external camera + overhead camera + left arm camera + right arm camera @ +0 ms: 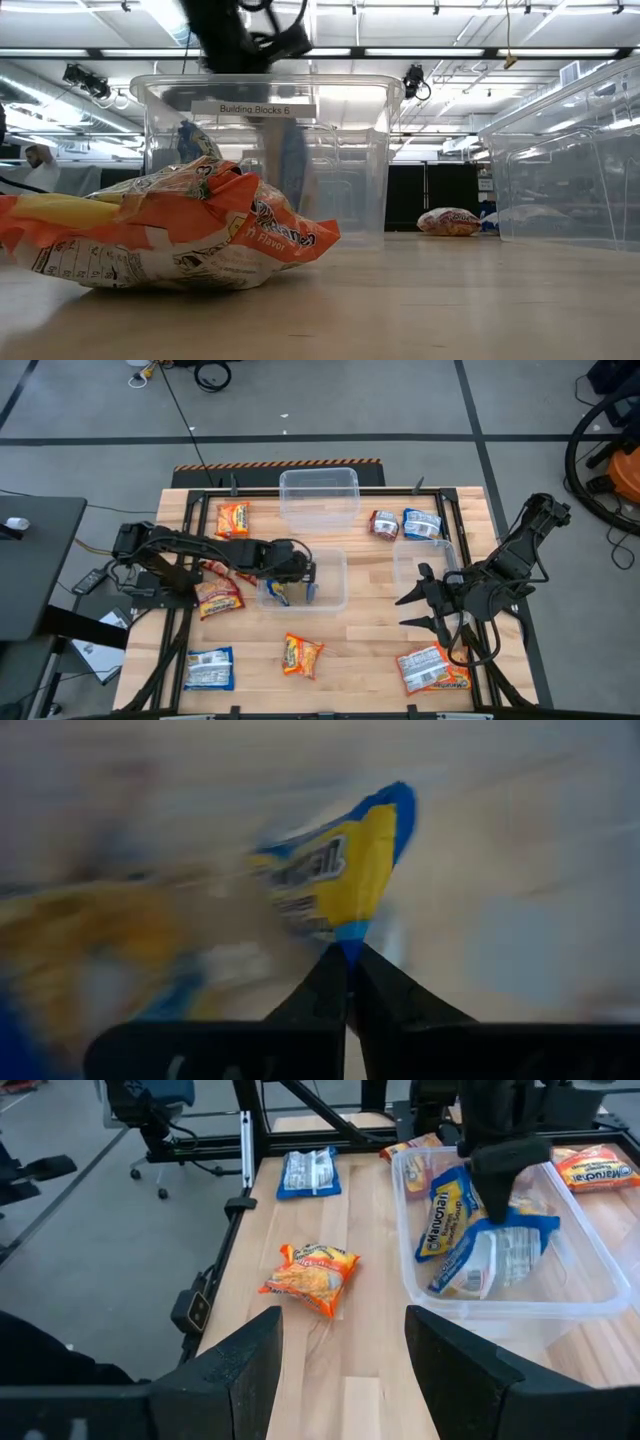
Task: Sort Maruchan noodles
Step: Put the blue noodle pack into the bottom left transparent bin
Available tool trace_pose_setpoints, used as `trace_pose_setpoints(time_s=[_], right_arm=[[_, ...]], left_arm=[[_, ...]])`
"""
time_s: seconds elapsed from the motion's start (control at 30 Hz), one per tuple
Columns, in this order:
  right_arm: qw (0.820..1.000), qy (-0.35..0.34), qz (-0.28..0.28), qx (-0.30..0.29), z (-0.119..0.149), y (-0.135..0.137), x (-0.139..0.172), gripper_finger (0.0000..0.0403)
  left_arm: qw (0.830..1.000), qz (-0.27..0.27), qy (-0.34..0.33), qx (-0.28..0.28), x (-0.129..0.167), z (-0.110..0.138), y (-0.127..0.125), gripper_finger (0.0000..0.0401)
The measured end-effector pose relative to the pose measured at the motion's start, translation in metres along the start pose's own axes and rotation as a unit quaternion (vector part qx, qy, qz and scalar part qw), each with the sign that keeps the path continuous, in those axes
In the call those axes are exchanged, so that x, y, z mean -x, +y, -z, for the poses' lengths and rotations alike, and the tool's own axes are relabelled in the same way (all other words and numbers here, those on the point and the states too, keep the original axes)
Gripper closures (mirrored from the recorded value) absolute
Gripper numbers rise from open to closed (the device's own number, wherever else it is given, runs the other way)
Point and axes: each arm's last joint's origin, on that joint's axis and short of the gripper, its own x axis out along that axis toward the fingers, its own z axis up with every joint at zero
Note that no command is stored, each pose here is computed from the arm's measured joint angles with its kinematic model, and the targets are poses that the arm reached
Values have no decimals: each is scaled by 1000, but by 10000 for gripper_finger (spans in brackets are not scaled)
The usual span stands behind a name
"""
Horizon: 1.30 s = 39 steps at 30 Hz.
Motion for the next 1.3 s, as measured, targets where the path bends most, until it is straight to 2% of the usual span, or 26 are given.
trace_pose_setpoints(time_s=[0.07, 0.2, 0.4, 0.63, 0.9, 1.03, 1.3], right_arm=[[1000, 0, 0, 0, 0, 0, 0, 186], [1000, 0, 1, 0, 0, 0, 0, 186], [1000, 0, 1, -4, 0, 0, 0, 186], [1000, -1, 0, -9, 0, 0, 0, 186], [1000, -2, 0, -14, 0, 0, 0, 186], [1000, -2, 0, -14, 0, 0, 0, 186], [1000, -2, 0, -15, 0, 0, 0, 186]], left_arm=[[999, -48, 8, -7, -1, 4, 9, 390], [996, -87, 14, -20, -5, 9, 15, 356], [996, -85, 15, -25, -6, 10, 14, 299], [997, -74, 15, -28, 0, 4, 14, 266], [998, -59, 16, -35, 3, 3, 12, 271], [999, -34, 11, -32, -3, 6, 6, 287], [999, -44, 10, -21, -15, 9, 4, 322]])
